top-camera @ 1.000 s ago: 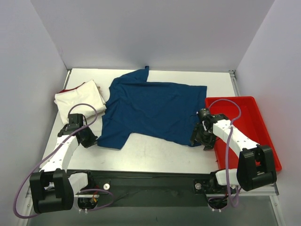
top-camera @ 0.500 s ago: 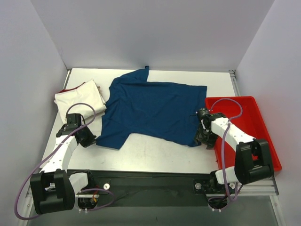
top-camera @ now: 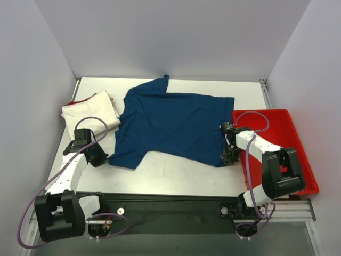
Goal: Fold and stack the t-shirts
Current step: Grap the side of the flattened tshirt closest away from the robot with both arms
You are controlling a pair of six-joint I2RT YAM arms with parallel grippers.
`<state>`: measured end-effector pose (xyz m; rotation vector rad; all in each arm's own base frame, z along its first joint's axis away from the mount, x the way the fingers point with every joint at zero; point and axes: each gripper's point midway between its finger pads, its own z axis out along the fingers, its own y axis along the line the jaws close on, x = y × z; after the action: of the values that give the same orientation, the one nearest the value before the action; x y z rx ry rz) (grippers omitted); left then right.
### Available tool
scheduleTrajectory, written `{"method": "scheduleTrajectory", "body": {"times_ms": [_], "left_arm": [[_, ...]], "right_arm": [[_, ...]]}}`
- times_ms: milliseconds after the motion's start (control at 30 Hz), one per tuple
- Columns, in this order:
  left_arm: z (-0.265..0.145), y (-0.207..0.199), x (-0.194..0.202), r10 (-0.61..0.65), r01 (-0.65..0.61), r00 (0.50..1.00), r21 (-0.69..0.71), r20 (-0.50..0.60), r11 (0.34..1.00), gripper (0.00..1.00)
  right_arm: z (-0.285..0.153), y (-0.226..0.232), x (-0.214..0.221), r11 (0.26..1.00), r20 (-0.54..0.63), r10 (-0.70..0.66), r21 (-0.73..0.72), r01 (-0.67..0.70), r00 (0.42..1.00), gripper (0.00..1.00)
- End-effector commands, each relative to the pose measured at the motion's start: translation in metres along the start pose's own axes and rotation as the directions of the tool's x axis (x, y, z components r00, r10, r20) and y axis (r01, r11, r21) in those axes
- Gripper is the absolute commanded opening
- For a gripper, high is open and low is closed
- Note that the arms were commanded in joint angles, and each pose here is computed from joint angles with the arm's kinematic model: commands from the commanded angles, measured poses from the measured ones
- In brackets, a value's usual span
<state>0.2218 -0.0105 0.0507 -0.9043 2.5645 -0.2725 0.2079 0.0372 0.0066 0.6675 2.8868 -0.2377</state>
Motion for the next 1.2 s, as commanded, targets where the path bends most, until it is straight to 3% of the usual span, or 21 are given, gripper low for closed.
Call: {"method": "scheduleTrajectory", "body": {"times_ms": [0,233,267,300,400,567,1000,1167], "left_arm": [[-0.006,-0.009,-0.019,0.007,-0.009,0.999,0.032,0.043,0.999,0.00],[-0.005,-0.008,-0.019,0.001,-0.003,0.999,0.037,0.043,0.999,0.00],[-0.005,-0.008,-0.019,0.000,-0.001,0.999,0.038,0.042,0.999,0.00],[-0.005,-0.009,-0.019,0.001,-0.003,0.999,0.040,0.044,0.999,0.00],[-0.005,-0.009,-0.019,0.003,-0.004,0.999,0.041,0.041,0.999,0.00],[-0.005,-0.009,-0.018,0.004,-0.006,0.999,0.045,0.040,0.999,0.00],[-0.003,-0.010,-0.017,0.010,-0.011,1.000,0.049,0.025,0.999,0.00],[-0.003,-0.010,-0.017,0.008,-0.009,1.000,0.049,0.024,0.999,0.00]], "right_arm": [[-0.012,-0.009,0.002,0.999,-0.027,-0.028,0.034,0.029,0.999,0.00],[-0.054,-0.035,0.010,0.995,-0.031,-0.063,0.072,0.065,0.998,0.00],[-0.057,-0.038,0.013,0.995,-0.040,-0.071,0.073,0.074,0.997,0.05],[-0.058,-0.038,0.015,0.995,-0.050,-0.073,0.067,0.076,0.996,0.18],[-0.057,-0.039,0.019,0.995,-0.066,-0.068,0.072,0.073,0.995,0.39],[-0.047,-0.030,0.018,0.997,-0.075,-0.058,0.051,0.062,0.995,0.47],[-0.004,-0.007,0.020,0.998,-0.137,-0.052,0.033,0.057,0.989,0.36],[-0.012,-0.007,0.022,0.998,-0.158,-0.059,0.025,0.064,0.986,0.09]]}}
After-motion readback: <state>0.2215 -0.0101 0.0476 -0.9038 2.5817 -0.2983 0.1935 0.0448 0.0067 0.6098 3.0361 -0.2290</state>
